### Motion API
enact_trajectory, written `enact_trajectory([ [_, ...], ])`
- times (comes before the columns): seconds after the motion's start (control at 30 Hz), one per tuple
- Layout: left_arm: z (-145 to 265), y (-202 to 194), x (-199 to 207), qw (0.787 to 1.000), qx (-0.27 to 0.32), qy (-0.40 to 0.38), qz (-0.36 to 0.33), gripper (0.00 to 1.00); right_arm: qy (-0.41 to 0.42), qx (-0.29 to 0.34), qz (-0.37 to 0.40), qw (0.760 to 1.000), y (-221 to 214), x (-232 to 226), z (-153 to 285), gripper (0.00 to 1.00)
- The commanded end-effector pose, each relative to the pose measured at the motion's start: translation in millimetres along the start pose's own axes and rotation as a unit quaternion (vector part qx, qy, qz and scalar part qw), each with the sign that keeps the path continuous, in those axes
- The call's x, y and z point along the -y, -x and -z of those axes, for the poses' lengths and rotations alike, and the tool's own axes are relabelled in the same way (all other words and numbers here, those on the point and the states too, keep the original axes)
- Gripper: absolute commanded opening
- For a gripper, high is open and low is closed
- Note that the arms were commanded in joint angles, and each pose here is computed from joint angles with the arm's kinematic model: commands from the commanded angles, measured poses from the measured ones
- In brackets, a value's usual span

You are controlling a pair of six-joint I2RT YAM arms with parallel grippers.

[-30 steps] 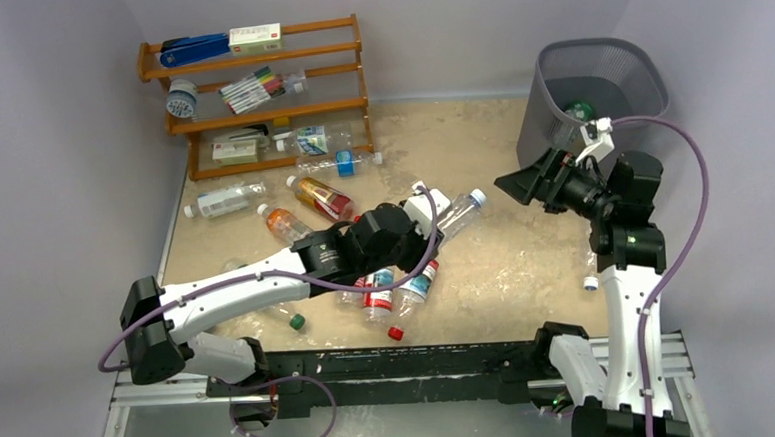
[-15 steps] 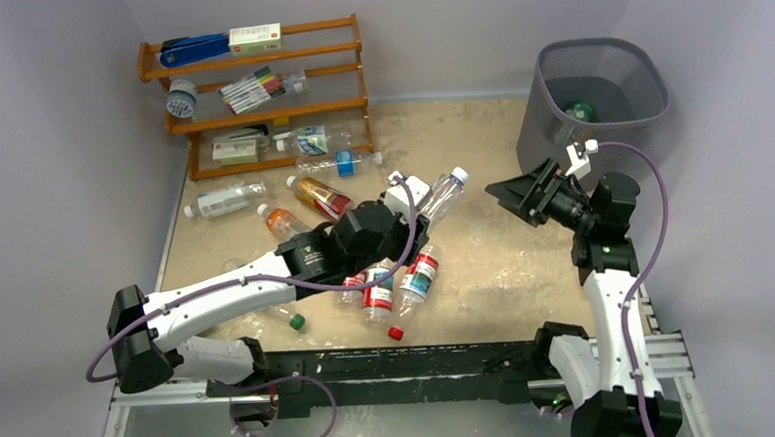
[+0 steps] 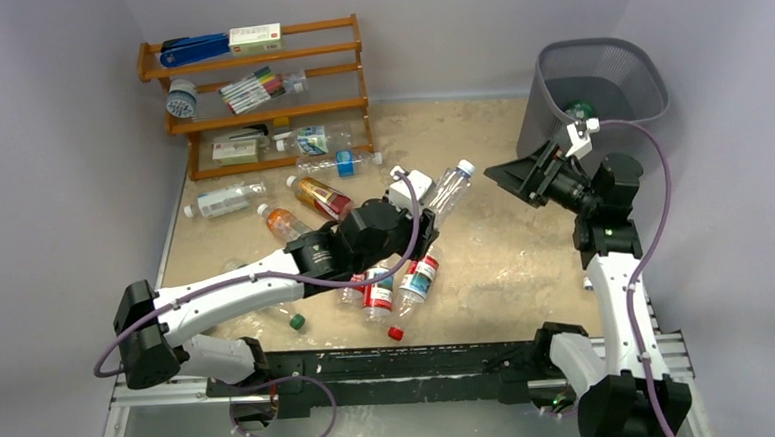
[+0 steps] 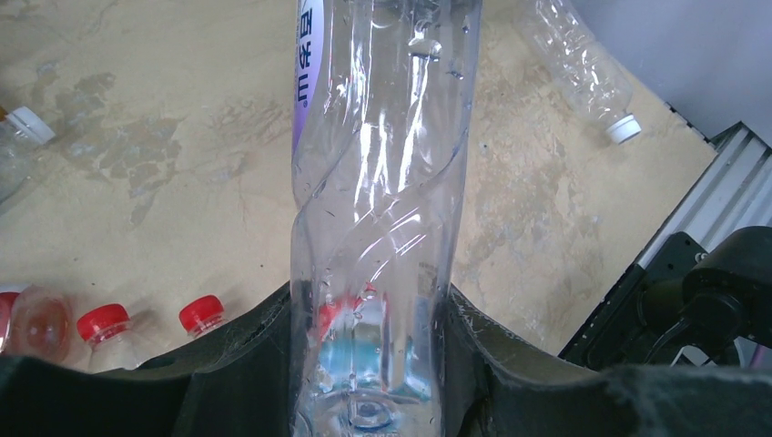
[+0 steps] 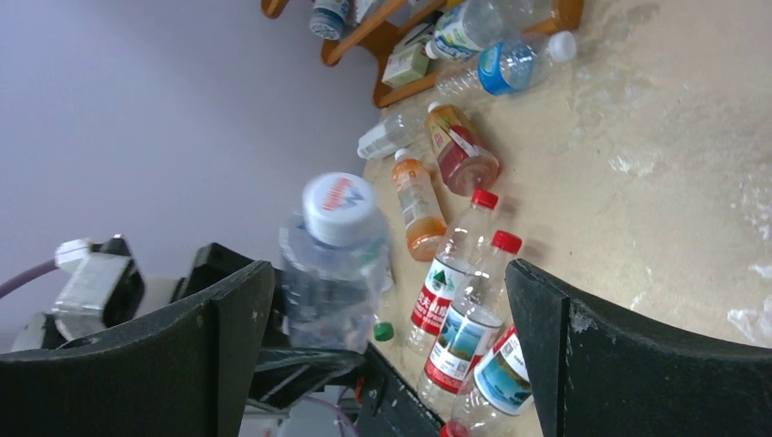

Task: Put the plastic bottles in the bin
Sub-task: Place the plastic bottle in the trash bin.

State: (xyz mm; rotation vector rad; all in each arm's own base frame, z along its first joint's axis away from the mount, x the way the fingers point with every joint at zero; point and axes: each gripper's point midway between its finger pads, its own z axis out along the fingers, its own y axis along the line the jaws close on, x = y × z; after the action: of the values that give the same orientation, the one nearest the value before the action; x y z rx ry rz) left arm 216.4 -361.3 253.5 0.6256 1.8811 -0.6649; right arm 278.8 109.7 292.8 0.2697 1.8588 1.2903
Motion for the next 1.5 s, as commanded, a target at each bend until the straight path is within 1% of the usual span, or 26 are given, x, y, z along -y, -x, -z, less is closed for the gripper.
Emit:
enact_trajectory([
  [0.0, -5.7, 26.0, 12.6, 0.999, 0.03, -0.019, 0.022, 0.42, 0.024, 0.018, 0.07, 0.997, 18.4, -31.7, -3.2, 1.0],
  [0.23, -9.7, 31.4, 17.3, 0.999, 0.033, -0.024, 0.024, 0.42, 0.023, -0.021, 0.071, 0.997, -0.5, -38.5, -34.2, 1.0],
  [0.43, -11.2, 33.0, 19.1, 0.999, 0.034, -0.027, 0.028, 0.42, -0.002, -0.027, 0.071, 0.997, -4.4, -30.8, -39.6, 1.0],
  [0.5, -12.5, 31.7, 19.8, 0.999, 0.032, -0.028, 0.027, 0.42, 0.003, -0.03, 0.071, 0.997, -6.1, -31.3, -39.7, 1.0],
  [0.67, -17.8, 26.6, 18.8, 0.999, 0.026, -0.023, 0.023, 0.43, 0.026, -0.04, 0.067, 0.997, -12.3, -36.2, -41.6, 0.91],
  [0.83, -25.0, 24.3, 19.2, 0.999, 0.026, -0.021, 0.023, 0.44, 0.031, -0.055, 0.065, 0.996, -20.1, -36.1, -45.5, 0.86],
  [0.97, -31.5, 23.4, 21.5, 0.999, 0.024, -0.022, 0.021, 0.44, 0.035, -0.066, 0.064, 0.995, -24.7, -35.8, -50.1, 0.77],
  [1.03, -33.0, 23.2, 22.1, 0.999, 0.024, -0.023, 0.021, 0.44, 0.038, -0.07, 0.065, 0.995, -26.3, -36.8, -51.6, 0.69],
  [1.13, -34.2, 22.7, 22.3, 0.999, 0.023, -0.023, 0.02, 0.45, 0.038, -0.072, 0.067, 0.994, -27.2, -36.8, -52.2, 0.51],
  [1.2, -34.6, 22.0, 22.2, 0.999, 0.022, -0.022, 0.019, 0.46, 0.035, -0.072, 0.07, 0.994, -26.3, -36.3, -52.5, 0.43],
  [1.3, -34.3, 21.5, 20.8, 0.999, 0.021, -0.019, 0.017, 0.48, 0.031, -0.07, 0.072, 0.994, -24.8, -35.9, -52.4, 0.36],
  [1.47, -33.5, 21.0, 18.6, 1.0, 0.02, -0.014, 0.017, 0.49, 0.031, -0.069, 0.077, 0.994, -22.0, -38.1, -53.4, 0.3],
])
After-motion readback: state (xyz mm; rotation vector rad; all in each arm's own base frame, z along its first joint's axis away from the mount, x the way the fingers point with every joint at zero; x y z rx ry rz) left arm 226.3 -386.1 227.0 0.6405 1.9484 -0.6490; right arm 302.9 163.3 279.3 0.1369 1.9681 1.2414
